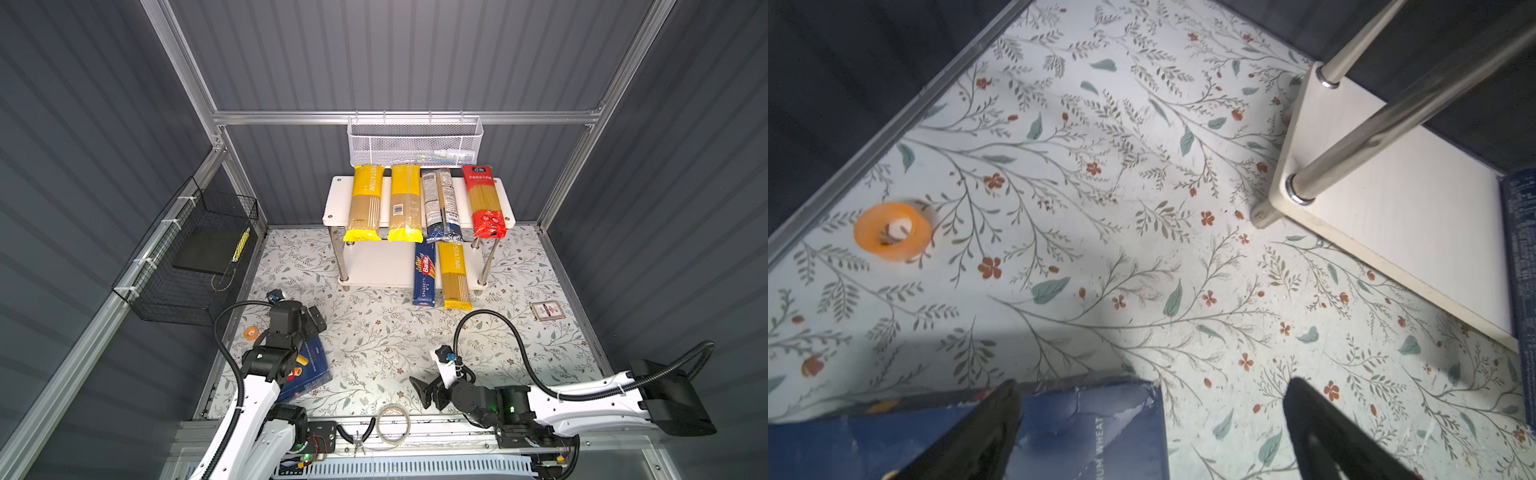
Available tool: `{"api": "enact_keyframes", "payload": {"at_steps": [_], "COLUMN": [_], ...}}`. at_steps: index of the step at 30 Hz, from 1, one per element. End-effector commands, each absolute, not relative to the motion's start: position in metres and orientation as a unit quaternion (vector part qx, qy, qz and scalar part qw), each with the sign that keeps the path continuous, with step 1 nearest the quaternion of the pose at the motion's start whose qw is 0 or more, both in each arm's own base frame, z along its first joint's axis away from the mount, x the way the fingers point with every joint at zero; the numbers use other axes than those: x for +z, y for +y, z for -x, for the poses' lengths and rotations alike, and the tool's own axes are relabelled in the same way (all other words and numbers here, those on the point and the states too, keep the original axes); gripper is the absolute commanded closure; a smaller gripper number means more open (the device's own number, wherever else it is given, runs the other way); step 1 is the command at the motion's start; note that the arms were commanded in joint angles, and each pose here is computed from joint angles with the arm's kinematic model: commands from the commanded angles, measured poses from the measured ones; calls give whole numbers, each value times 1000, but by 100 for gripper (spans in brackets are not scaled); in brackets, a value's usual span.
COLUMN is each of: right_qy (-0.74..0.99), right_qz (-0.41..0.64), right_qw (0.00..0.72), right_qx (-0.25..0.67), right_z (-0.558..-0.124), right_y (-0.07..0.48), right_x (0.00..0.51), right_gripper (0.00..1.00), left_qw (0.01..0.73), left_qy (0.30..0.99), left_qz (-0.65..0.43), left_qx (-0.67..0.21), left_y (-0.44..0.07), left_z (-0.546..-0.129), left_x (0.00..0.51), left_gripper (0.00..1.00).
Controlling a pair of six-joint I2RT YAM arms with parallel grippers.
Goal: Place and organize the pasta boxes and bags onto the shelf
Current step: 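Withdraw the right gripper while the left gripper moves over the Rigatoni box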
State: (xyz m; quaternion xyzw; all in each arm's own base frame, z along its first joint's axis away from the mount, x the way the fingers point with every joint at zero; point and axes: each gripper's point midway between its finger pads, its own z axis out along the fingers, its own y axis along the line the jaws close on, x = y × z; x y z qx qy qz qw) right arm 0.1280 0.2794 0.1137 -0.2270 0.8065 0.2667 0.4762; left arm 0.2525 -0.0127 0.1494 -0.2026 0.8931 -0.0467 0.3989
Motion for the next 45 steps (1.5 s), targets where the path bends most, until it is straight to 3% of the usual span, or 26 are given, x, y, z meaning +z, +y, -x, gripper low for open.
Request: {"api": "enact_keyframes", "payload": {"at_steps": [1, 4, 10, 18, 21, 26, 45], "right_qy": [811, 812, 817, 837, 837, 834, 827], "right_qz": [206, 170, 117, 87, 98, 119, 154], "right_qw": [472, 484, 491, 461, 457, 463, 432], "right_qx": [279, 279, 280, 280, 286, 277, 324], "right_z": [-128, -134, -145, -157, -156, -157, -159], "right_y": [272, 255, 231, 222, 226, 233, 267], "right_x": [114, 107, 101, 101, 105, 108, 120], "right_gripper": [1, 1, 1, 1, 1, 1, 1], "left_qw": [349, 343, 346, 322, 305, 305, 318], "left_qy": [907, 912, 928, 934, 937, 944, 936], "left_qz": [232, 217, 135, 155, 158, 123, 151], "left_qx": [-51, -66, 3, -22, -58, -28, -2], "left_y": [-18, -38, -73, -79, -95, -107, -79], "left_z": [-234, -235, -224, -202, -198, -189, -168], "left_x": [123, 118, 134, 129, 120, 116, 101], "left_gripper": [0, 0, 0, 0, 0, 0, 0]}}
